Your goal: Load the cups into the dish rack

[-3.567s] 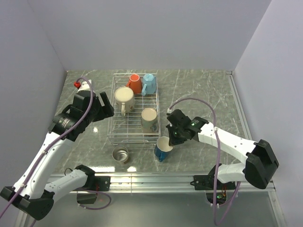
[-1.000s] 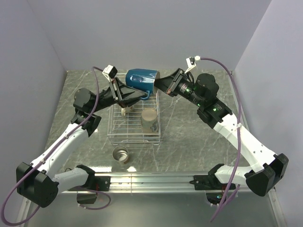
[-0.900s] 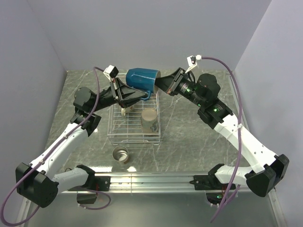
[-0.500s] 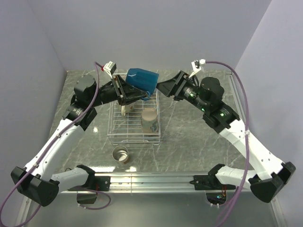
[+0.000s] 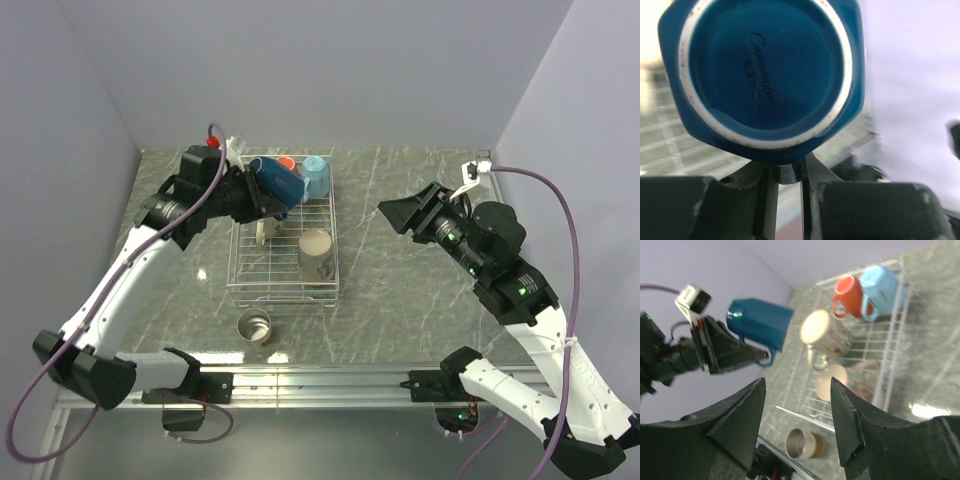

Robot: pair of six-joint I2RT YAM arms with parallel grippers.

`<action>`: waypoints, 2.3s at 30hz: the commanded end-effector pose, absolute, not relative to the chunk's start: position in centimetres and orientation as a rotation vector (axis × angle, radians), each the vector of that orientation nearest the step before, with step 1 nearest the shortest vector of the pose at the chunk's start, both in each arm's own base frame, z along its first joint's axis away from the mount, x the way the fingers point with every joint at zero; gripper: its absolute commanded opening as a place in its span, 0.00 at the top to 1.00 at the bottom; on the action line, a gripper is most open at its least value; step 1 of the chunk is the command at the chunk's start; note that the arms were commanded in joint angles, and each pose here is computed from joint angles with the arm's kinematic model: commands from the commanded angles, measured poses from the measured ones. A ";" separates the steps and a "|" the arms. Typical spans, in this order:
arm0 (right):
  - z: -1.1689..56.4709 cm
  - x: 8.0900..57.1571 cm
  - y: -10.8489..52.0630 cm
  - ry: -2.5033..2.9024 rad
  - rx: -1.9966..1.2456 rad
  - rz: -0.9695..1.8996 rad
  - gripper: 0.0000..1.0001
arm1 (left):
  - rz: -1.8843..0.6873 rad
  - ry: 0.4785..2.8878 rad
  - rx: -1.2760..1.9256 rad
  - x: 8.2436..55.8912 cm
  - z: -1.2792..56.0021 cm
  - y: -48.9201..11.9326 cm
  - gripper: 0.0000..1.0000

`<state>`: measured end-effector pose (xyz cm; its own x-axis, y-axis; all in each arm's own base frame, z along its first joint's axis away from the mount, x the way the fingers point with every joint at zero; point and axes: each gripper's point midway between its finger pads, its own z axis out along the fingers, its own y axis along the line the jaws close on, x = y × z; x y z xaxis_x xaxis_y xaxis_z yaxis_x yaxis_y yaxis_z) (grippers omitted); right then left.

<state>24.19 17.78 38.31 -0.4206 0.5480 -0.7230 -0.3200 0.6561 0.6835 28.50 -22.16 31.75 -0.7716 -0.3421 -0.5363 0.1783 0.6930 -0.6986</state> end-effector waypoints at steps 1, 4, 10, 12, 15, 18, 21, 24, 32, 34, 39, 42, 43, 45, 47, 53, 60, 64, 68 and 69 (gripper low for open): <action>36.5 23.8 16.2 1.810 0.201 0.876 0.39 | -0.824 2.066 0.007 31.5 35.5 -21.0 1.00; 36.1 23.3 15.3 1.825 0.212 0.835 0.39 | -0.714 2.084 0.041 33.4 34.3 -21.5 1.00; 36.2 22.2 12.9 1.828 0.227 0.730 0.40 | -0.597 2.100 0.177 35.1 32.0 -24.4 1.00; 35.7 21.7 12.2 1.843 0.239 0.699 0.40 | -0.563 2.113 0.184 35.5 30.6 -24.4 1.00; 35.1 21.2 11.4 1.859 0.262 0.666 0.41 | -0.505 2.125 0.199 36.0 28.5 -24.0 1.00; 34.4 20.3 10.7 1.875 0.285 0.651 0.42 | -0.471 2.114 0.224 36.3 26.9 -24.0 1.00; 34.0 19.7 9.9 1.879 0.315 0.640 0.42 | -0.470 2.102 0.266 36.4 25.3 -24.6 1.00; 33.9 19.3 9.4 1.884 0.338 0.627 0.43 | -0.489 2.110 0.303 36.3 23.6 -25.3 1.00; 34.5 18.6 8.3 1.871 0.387 0.606 0.43 | -0.491 2.121 0.334 36.8 21.2 -26.2 1.00; 34.5 18.5 8.2 1.871 0.403 0.607 0.43 | -0.493 2.109 0.350 36.9 21.4 -26.4 1.00; 34.2 18.1 7.8 1.864 0.443 0.616 0.44 | -0.472 2.128 0.415 37.3 19.3 -26.9 1.00; 34.1 17.9 7.6 1.858 0.463 0.625 0.44 | -0.465 2.159 0.471 37.4 17.2 -27.3 1.00; 34.0 17.9 7.6 1.859 0.474 0.627 0.44 | -0.460 2.166 0.482 37.5 16.8 -27.3 1.00; 33.9 17.8 7.4 1.854 0.486 0.626 0.44 | -0.444 2.182 0.507 37.6 15.8 -27.3 1.00; 33.8 17.7 7.2 1.849 0.502 0.625 0.44 | -0.439 2.190 0.520 37.7 15.2 -27.4 1.00; 33.1 17.4 7.0 1.849 0.539 0.635 0.44 | -0.382 2.268 0.541 38.2 13.5 -27.3 1.00; 32.6 17.4 7.0 1.856 0.554 0.636 0.44 | -0.264 2.316 0.519 39.4 12.4 -26.3 0.96; 32.6 17.2 6.7 1.854 0.563 0.627 0.44 | -0.251 2.332 0.526 39.5 12.2 -26.1 0.80; 32.4 16.9 6.4 1.850 0.573 0.626 0.44 | -0.214 2.363 0.546 39.1 11.1 -25.6 0.85; 32.3 16.8 6.4 1.851 0.573 0.627 0.44 | -0.201 2.384 0.558 38.8 10.7 -25.2 0.86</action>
<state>16.89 7.11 32.62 -0.3608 0.6272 -0.6903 0.0663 0.7555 0.6518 38.97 -27.00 13.76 -0.6578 0.2399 -0.7140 0.4418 0.8906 -0.1078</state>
